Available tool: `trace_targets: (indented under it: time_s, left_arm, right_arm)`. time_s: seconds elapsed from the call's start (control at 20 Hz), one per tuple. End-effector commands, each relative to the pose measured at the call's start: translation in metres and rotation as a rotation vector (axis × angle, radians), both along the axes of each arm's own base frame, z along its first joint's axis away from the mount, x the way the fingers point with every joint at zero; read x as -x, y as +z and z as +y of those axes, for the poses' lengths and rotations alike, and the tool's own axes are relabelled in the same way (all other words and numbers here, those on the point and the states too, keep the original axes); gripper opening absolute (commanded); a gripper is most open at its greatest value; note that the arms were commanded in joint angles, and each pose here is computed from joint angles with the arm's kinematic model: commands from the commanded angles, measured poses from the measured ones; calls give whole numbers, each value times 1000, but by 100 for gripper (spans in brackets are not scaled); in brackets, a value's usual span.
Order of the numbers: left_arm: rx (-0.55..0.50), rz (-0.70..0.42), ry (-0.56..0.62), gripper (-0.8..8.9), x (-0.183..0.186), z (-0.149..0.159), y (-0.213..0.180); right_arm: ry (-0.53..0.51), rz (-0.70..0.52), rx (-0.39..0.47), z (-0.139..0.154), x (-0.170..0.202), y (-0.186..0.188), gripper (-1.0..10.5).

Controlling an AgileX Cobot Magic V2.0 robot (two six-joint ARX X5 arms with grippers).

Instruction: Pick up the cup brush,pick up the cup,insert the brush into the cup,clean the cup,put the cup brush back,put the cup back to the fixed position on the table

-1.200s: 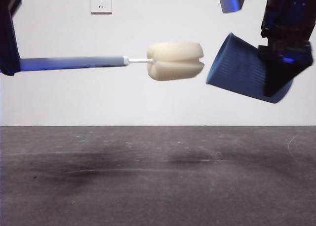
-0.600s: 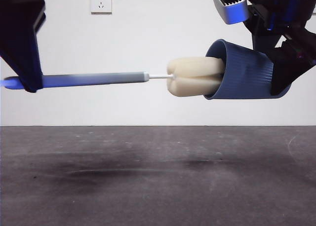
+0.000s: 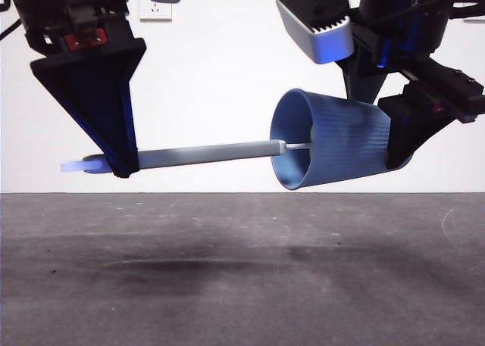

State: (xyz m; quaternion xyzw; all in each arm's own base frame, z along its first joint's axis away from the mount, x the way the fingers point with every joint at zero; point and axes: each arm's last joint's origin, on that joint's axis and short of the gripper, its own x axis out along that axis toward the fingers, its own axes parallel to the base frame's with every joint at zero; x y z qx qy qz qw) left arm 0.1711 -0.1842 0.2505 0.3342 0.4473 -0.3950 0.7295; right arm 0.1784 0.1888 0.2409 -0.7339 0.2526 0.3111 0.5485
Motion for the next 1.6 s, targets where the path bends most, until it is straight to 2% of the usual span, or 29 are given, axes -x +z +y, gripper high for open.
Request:
trace_targets:
  time_s: [0.05,0.15,0.25,0.35,0.7,0.9,1.0,1.1,1.35,1.6]
  left_arm:
    - [32,-4,46,-9,-2,-3,-2]
    - [-6,-3,74,-9,-1,1,-2]
    - [-89,-23,121,-9,0,8,-3]
    - [-143,2,140,-8,5,15,-2]
    - [-220,45,179,-8,27,43,15]
    - [-224,59,172,-9,30,45,17]
    - [-172,99,135,-9,31,41,16]
    - [-142,103,101,-9,31,33,14]
    - [-141,94,18,-9,27,0,-6]
    - [-54,33,30,-9,13,-19,-15]
  right_arm:
    - [33,8,-2,7,4,-3,-17]
    - [29,-8,12,8,5,-3,-17]
    - [13,-23,39,7,5,-3,-17]
    - [-19,-31,37,5,5,-3,-17]
    - [-58,-32,8,4,3,-3,-17]
    - [-57,-33,5,4,3,-3,-17]
    - [-55,-34,7,4,3,-3,-17]
    - [-50,-35,-3,5,2,-3,-17]
    - [-24,-52,-10,8,2,-1,-17]
    - [6,-51,-16,14,9,-1,-17]
